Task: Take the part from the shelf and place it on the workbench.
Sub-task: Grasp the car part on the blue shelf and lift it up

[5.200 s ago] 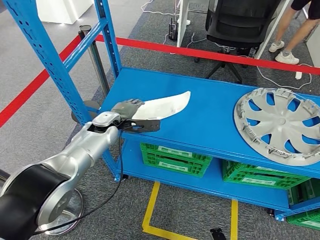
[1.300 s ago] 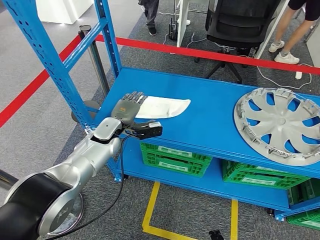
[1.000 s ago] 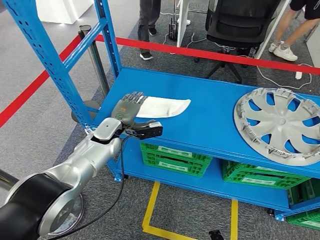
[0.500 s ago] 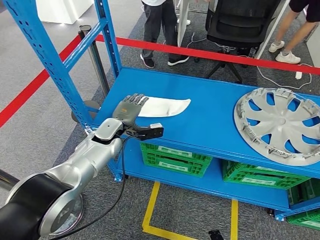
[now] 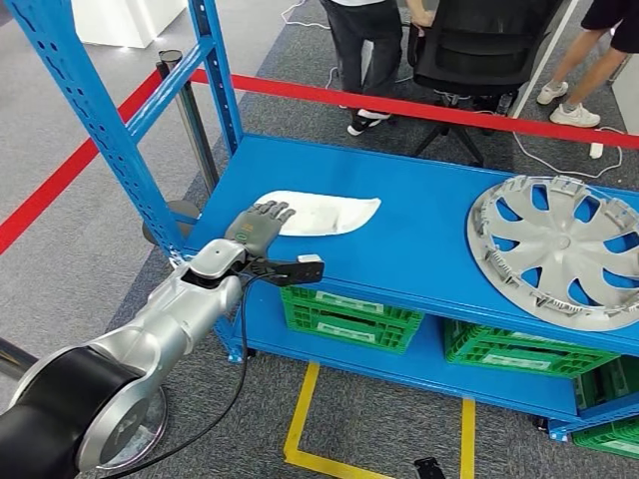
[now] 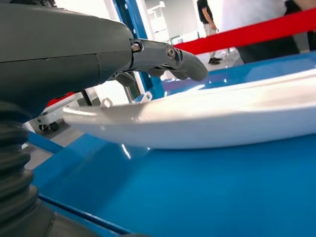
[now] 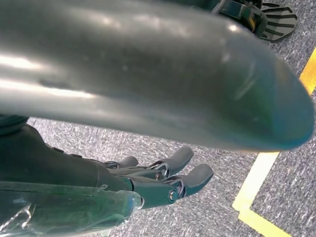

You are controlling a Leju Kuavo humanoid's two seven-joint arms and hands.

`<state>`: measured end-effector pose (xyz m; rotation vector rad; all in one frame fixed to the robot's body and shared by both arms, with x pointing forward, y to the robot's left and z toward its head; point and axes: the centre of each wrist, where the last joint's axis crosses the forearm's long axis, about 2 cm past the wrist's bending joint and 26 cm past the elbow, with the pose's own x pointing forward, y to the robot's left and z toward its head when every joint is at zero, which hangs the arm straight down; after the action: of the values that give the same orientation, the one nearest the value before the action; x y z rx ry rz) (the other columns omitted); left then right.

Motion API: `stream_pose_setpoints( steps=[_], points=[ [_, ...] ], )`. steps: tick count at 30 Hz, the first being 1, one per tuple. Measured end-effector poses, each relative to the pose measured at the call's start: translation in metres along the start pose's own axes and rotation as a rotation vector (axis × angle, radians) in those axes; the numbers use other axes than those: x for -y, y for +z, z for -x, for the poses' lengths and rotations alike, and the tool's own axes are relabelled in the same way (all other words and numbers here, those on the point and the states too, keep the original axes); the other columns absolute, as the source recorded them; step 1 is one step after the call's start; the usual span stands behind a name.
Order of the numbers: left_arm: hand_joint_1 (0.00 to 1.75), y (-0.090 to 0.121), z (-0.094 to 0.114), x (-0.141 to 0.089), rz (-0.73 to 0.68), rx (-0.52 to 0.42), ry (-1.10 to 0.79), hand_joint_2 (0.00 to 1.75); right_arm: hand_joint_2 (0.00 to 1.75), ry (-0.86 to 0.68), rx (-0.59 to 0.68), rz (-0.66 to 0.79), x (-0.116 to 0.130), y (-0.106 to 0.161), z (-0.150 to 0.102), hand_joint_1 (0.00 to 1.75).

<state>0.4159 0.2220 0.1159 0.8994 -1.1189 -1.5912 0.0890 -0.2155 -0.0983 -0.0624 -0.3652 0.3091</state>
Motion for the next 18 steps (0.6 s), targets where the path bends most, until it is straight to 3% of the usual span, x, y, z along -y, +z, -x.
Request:
stream_pose_setpoints(
  steps=[18],
  points=[
    [0.00,0.0005,0.0046,0.0013,0.036,-0.016,0.035,1.75,0.00,0.005,0.003,0.001,0.0006,-0.0003,-0.0017,0.00]
  ],
)
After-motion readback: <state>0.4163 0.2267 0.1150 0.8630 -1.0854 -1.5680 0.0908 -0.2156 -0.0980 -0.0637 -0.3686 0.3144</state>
